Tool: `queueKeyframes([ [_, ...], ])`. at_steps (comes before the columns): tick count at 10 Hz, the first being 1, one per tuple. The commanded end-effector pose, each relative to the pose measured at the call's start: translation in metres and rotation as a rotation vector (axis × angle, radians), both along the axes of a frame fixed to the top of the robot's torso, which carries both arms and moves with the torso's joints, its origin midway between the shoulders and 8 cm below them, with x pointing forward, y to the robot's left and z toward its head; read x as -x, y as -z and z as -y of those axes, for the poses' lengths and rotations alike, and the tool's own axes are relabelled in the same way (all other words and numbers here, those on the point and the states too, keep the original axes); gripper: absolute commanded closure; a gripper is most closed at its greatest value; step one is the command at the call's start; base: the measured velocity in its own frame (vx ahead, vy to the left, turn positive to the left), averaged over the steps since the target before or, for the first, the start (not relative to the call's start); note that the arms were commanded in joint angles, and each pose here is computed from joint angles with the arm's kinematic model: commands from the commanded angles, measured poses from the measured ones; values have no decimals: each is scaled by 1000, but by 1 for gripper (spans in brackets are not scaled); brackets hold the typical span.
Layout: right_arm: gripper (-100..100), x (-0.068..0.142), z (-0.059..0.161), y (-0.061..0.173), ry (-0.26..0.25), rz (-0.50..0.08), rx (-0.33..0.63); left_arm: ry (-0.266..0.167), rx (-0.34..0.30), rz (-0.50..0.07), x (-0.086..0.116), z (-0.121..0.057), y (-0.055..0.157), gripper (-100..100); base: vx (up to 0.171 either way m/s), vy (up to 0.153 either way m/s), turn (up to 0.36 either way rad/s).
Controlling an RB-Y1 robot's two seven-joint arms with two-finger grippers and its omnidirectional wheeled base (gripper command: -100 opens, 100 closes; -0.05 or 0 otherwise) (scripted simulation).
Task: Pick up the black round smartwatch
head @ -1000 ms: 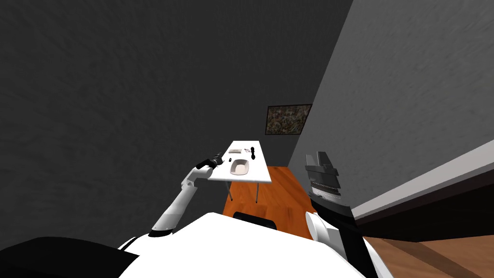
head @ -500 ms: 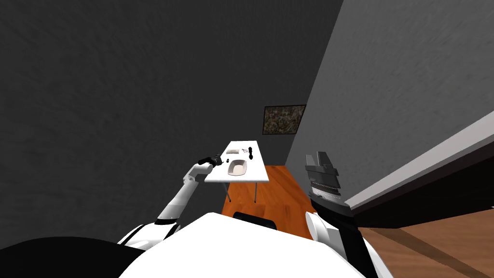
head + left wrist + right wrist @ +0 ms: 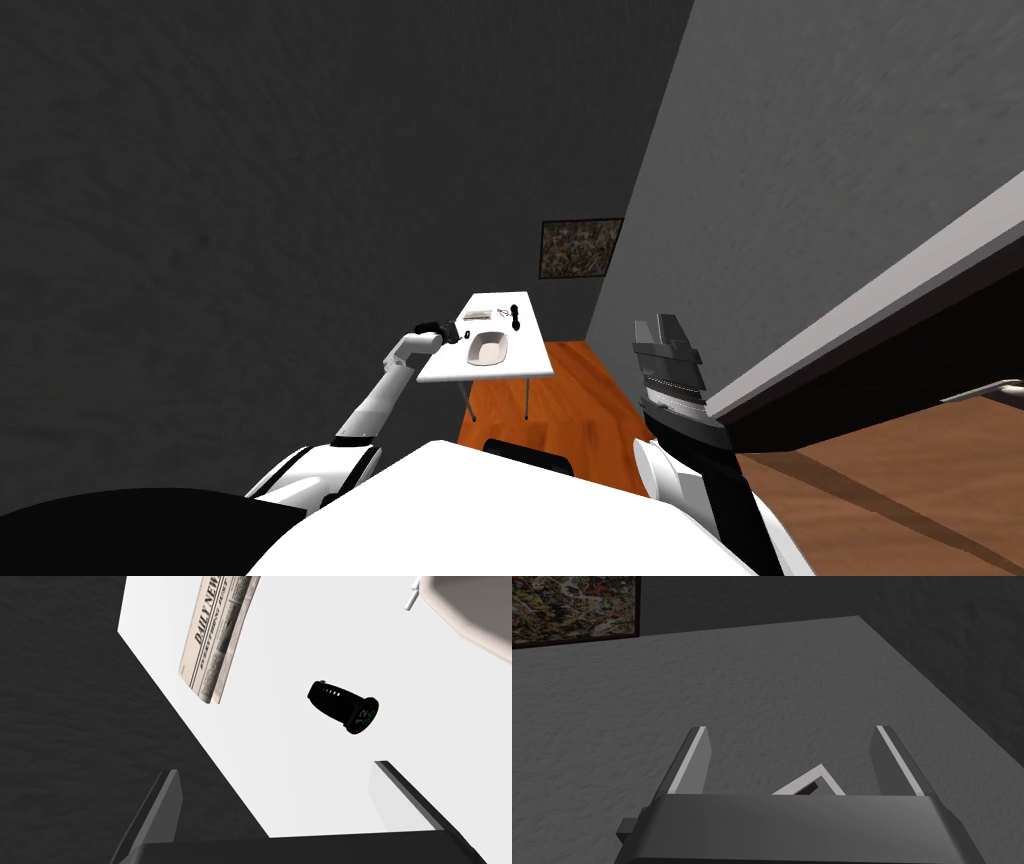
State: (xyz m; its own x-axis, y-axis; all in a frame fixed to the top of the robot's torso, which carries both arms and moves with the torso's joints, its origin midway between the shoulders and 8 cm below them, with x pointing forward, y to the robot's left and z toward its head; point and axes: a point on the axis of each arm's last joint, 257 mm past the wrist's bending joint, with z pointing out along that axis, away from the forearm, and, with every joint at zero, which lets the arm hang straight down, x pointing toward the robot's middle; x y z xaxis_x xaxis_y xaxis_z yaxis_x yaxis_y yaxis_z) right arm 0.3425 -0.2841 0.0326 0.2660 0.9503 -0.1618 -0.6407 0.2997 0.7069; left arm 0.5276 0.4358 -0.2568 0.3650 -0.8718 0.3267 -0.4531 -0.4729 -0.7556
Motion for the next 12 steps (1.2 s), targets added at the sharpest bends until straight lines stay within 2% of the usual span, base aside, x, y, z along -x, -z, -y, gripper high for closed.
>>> queueKeyframes([
  [1, 0, 0, 0, 0, 0, 0, 0, -25, 15, -50, 1, -6, 8, -100, 3, 1, -125],
  [4, 0, 0, 0, 0, 0, 0, 0, -68, 38, -128, 4, -15, 19, -100, 4, 4, -112],
  [5, 0, 0, 0, 0, 0, 0, 0, -69, 40, -138, 6, -15, 21, -100, 2, 4, -57],
  [8, 0, 0, 0, 0, 0, 0, 0, -126, 67, -235, 12, -25, 35, -100, 3, 7, -138],
  [9, 0, 0, 0, 0, 0, 0, 0, -126, 68, -241, 14, -25, 36, -100, 2, 9, -40],
  [12, 0, 0, 0, 0, 0, 0, 0, -165, 87, -315, 23, -29, 49, -100, 2, 7, -85],
])
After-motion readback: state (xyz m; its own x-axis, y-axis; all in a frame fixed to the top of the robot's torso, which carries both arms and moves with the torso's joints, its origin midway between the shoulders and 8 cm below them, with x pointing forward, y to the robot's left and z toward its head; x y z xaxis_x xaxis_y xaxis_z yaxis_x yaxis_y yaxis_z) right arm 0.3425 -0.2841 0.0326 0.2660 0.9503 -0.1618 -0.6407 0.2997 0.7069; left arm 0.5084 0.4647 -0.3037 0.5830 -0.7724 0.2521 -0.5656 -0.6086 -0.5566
